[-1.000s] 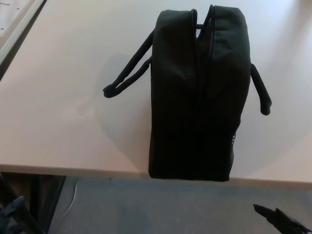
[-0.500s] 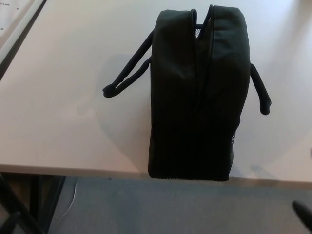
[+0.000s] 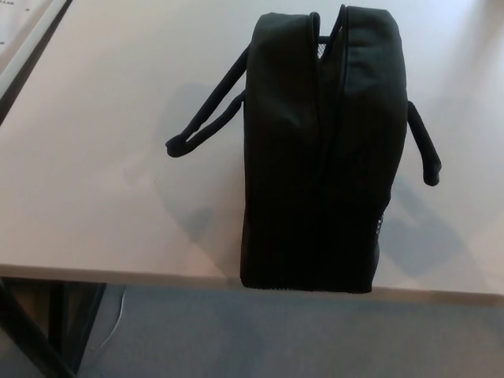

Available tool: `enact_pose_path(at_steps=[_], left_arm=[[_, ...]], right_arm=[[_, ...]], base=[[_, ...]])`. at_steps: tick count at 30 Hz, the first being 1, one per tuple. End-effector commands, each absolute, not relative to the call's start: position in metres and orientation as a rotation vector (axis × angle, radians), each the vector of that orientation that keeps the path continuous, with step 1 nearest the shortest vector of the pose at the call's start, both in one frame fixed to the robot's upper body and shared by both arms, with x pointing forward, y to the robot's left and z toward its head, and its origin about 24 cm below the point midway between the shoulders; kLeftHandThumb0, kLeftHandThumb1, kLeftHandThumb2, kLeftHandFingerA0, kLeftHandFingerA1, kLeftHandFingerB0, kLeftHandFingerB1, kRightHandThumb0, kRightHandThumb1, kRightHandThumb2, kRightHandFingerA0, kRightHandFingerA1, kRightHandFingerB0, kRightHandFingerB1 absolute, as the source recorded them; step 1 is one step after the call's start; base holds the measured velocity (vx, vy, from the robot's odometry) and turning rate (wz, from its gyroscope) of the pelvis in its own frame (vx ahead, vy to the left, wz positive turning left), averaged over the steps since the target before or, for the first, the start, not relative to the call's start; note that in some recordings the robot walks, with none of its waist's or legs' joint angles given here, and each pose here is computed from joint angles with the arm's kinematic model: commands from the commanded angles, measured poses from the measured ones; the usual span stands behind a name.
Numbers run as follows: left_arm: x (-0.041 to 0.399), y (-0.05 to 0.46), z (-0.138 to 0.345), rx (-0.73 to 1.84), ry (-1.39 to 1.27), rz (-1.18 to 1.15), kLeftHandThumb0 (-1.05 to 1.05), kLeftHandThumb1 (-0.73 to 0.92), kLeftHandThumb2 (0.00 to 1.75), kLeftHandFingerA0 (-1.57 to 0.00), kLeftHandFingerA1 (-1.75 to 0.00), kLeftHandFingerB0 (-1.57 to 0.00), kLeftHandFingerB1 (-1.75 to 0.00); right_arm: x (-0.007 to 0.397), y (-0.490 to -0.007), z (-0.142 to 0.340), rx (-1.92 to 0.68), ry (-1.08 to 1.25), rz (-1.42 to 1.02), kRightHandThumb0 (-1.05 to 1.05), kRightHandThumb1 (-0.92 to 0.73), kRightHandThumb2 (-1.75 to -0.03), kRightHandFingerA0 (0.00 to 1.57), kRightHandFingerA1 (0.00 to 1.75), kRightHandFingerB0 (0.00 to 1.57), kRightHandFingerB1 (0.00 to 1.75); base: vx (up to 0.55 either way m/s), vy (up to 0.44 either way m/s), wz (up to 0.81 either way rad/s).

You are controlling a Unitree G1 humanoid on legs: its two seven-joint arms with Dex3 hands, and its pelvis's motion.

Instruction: A lunch bag is kept on the middle of the desk and the robot uses both its hands to grab the opening of the bag from the left and right and moves its hands away from each other to spread the bag open

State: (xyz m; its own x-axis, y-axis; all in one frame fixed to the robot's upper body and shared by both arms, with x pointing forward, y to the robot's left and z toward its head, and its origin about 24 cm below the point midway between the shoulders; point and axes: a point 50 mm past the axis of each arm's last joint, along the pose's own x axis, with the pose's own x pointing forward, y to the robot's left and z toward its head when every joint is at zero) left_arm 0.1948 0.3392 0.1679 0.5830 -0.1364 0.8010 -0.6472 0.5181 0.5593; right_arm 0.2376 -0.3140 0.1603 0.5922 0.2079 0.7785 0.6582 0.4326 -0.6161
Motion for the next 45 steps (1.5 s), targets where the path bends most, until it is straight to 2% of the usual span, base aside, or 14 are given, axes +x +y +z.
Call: enact_pose_path(at_steps=[1,3,4,6,7,10,12,21,22,23,40,43,44,45], left_arm=[[0.242,0.337,0.203,1.36,-0.951,0.197,-0.02,0.32,0.83,-0.33,-0.56,-0.16,-0.5],[0.252,0.327,0.211,1.384,-0.988,0.153,-0.03,0.31,0.83,-0.35,-0.56,-0.17,-0.5],[0.257,0.321,0.215,1.407,-1.014,0.131,-0.07,0.47,0.54,-0.5,-0.37,-0.32,-0.32],[0.267,0.308,0.22,1.44,-1.058,0.078,-0.08,0.33,0.83,-0.33,-0.56,-0.18,-0.5],[0.277,0.295,0.222,1.459,-1.084,0.008,-0.14,0.51,0.56,-0.43,-0.35,-0.28,-0.32],[0.288,0.275,0.222,1.474,-1.15,-0.08,-0.04,0.33,0.83,-0.34,-0.57,-0.19,-0.51],[0.298,0.253,0.22,1.497,-1.195,-0.17,-0.1,0.54,0.57,-0.47,-0.36,-0.3,-0.33],[0.322,0.193,0.199,1.507,-1.264,-0.415,-0.09,0.55,0.57,-0.47,-0.36,-0.22,-0.34],[0.325,0.185,0.196,1.499,-1.284,-0.431,-0.07,0.37,0.89,-0.32,-0.56,-0.14,-0.51],[0.327,0.179,0.195,1.498,-1.294,-0.443,-0.06,0.54,0.62,-0.46,-0.36,-0.23,-0.35],[0.338,0.131,0.177,1.508,-1.427,-0.61,-0.07,0.55,0.56,-0.43,-0.34,-0.22,-0.33],[0.339,0.123,0.176,1.514,-1.473,-0.61,-0.09,0.38,0.88,-0.27,-0.54,-0.09,-0.49],[0.338,0.122,0.176,1.483,-1.48,-0.612,-0.11,0.54,0.58,-0.43,-0.35,-0.24,-0.33],[0.339,0.121,0.176,1.482,-1.488,-0.607,-0.11,0.56,0.57,-0.41,-0.34,-0.22,-0.33]], right_arm=[[0.279,-0.35,0.19,-1.332,-0.733,-0.339,-0.28,-0.4,-0.56,0.3,0.38,0.2,0.32],[0.288,-0.349,0.198,-1.389,-0.704,-0.307,-0.27,-0.41,-0.55,0.3,0.37,0.21,0.31],[0.293,-0.349,0.2,-1.407,-0.696,-0.295,-0.25,-0.4,-0.56,0.3,0.38,0.23,0.32],[0.301,-0.346,0.206,-1.44,-0.679,-0.278,-0.29,-0.4,-0.57,0.29,0.37,0.23,0.32],[0.31,-0.341,0.214,-1.482,-0.671,-0.254,-0.28,-0.39,-0.56,0.28,0.37,0.22,0.32],[0.321,-0.33,0.226,-1.532,-0.695,-0.21,-0.16,-0.3,-0.84,0.13,0.52,0.11,0.51],[0.33,-0.318,0.237,-1.558,-0.731,-0.181,-0.32,-0.4,-0.58,0.27,0.37,0.23,0.33],[0.361,-0.275,0.263,-1.7,-0.766,-0.044,-0.34,-0.53,-0.57,0.25,0.31,0.1,0.27],[0.363,-0.266,0.266,-1.724,-0.822,-0.035,-0.37,-0.42,-0.62,0.24,0.37,0.13,0.34],[0.365,-0.259,0.269,-1.725,-0.848,-0.021,-0.36,-0.42,-0.62,0.25,0.37,0.16,0.35],[0.383,-0.187,0.284,-1.69,-0.993,0.141,-0.31,-0.41,-0.59,0.32,0.39,0.22,0.33],[0.385,-0.177,0.274,-1.643,-1.004,0.178,-0.29,-0.44,-0.59,0.31,0.36,0.25,0.33],[0.386,-0.175,0.271,-1.639,-1.002,0.184,-0.31,-0.44,-0.6,0.27,0.36,0.21,0.34],[0.387,-0.173,0.266,-1.628,-1.007,0.191,-0.32,-0.44,-0.6,0.27,0.37,0.21,0.34]], base=[[0.0,0.0,0.0],[0.0,0.0,0.0],[0.0,0.0,0.0],[0.0,0.0,0.0],[0.0,0.0,0.0],[0.0,0.0,0.0],[0.0,0.0,0.0],[0.0,0.0,0.0],[0.0,0.0,0.0],[0.0,0.0,0.0],[0.0,0.0,0.0],[0.0,0.0,0.0],[0.0,0.0,0.0],[0.0,0.0,0.0]])
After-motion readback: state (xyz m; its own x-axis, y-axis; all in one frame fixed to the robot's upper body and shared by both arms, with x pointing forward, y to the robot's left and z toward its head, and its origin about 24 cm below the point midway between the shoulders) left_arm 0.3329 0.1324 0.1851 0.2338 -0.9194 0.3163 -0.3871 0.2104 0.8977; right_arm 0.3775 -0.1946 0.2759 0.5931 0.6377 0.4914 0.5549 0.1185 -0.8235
